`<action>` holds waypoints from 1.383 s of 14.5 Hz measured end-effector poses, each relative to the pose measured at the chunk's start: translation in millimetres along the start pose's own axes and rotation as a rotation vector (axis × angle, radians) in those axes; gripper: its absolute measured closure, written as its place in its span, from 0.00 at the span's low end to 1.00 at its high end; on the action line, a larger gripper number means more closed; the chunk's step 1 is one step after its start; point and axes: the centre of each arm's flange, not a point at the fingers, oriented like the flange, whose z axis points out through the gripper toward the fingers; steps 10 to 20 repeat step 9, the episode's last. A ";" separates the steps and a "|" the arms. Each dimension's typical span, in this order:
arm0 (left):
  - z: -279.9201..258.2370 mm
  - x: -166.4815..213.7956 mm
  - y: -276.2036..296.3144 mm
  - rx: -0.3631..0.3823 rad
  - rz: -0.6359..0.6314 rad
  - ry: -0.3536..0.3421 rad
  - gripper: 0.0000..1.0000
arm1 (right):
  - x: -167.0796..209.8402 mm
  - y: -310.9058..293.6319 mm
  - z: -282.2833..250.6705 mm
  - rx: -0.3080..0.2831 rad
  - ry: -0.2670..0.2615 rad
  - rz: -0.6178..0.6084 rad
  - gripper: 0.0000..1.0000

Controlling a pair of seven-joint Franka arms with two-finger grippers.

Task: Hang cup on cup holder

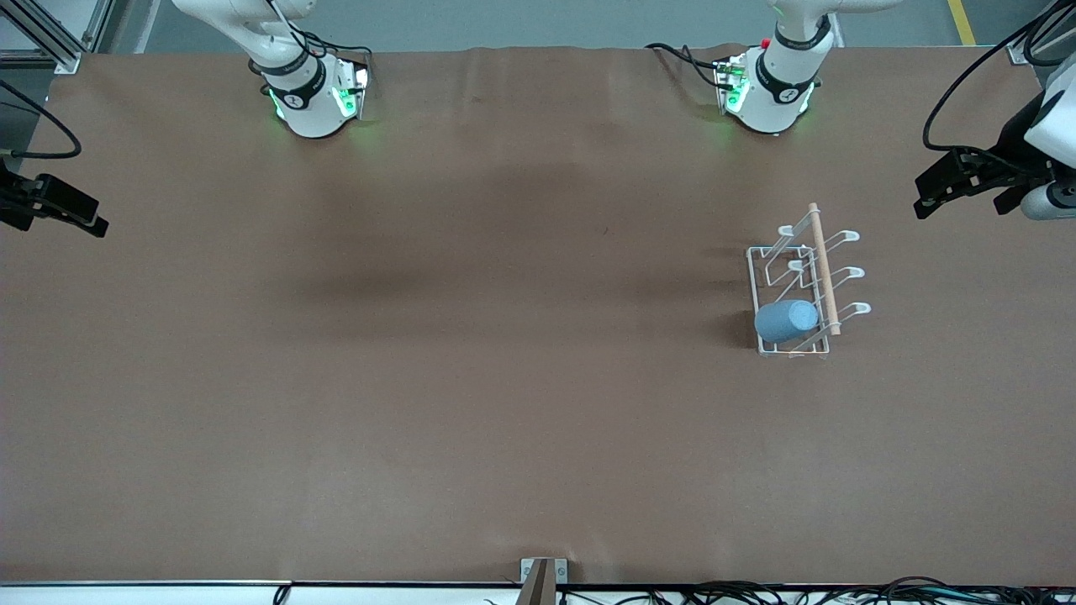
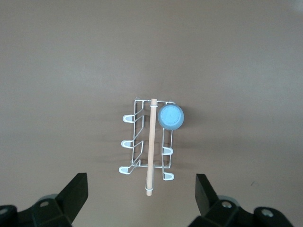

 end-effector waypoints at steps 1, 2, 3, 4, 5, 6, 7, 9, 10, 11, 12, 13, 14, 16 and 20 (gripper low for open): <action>0.1 0.0 0.7 -0.003 0.003 0.000 0.00 | -0.1 0.7 0.0 0.000 0.000 0.001 0.00; 0.0 -0.1 1.4 -0.007 0.007 0.000 0.00 | 0.0 1.7 0.4 0.000 -0.001 0.003 0.00; 0.2 -0.1 2.0 -0.009 0.011 -0.001 0.00 | 0.0 2.5 0.7 0.000 -0.002 0.004 0.00; 0.3 -0.2 2.3 -0.010 0.017 -0.001 0.00 | 0.0 3.0 0.8 0.000 -0.002 0.005 0.00; 0.3 -0.2 2.5 -0.012 0.026 -0.001 0.00 | 0.0 3.2 0.9 0.000 -0.002 0.005 0.00; 0.4 -0.2 2.7 -0.013 0.039 -0.001 0.00 | 0.1 3.2 0.8 0.000 -0.002 0.005 0.00; 0.6 -0.2 2.8 -0.013 0.046 -0.002 0.00 | 0.1 3.2 0.8 0.000 -0.001 0.005 0.00; 1.1 -0.3 2.8 -0.013 0.052 -0.003 0.00 | 0.1 3.6 0.9 0.000 -0.001 0.006 0.00; 1.1 -0.3 2.8 -0.013 0.052 -0.003 0.00 | 0.1 3.6 0.9 0.000 -0.001 0.006 0.00; 1.1 -0.3 2.8 -0.013 0.052 -0.003 0.00 | 0.1 3.6 0.9 0.000 -0.001 0.006 0.00; 1.1 -0.3 2.8 -0.013 0.052 -0.003 0.00 | 0.1 3.6 0.9 0.000 -0.001 0.006 0.00; 1.1 -0.3 2.8 -0.013 0.052 -0.003 0.00 | 0.1 3.6 0.9 0.000 -0.001 0.006 0.00; 1.1 -0.3 2.8 -0.013 0.052 -0.003 0.00 | 0.1 3.6 0.9 0.000 -0.001 0.006 0.00; 1.1 -0.3 2.8 -0.013 0.052 -0.003 0.00 | 0.1 3.6 0.9 0.000 -0.001 0.006 0.00; 1.1 -0.3 2.8 -0.013 0.052 -0.003 0.00 | 0.1 3.6 0.9 0.000 -0.001 0.006 0.00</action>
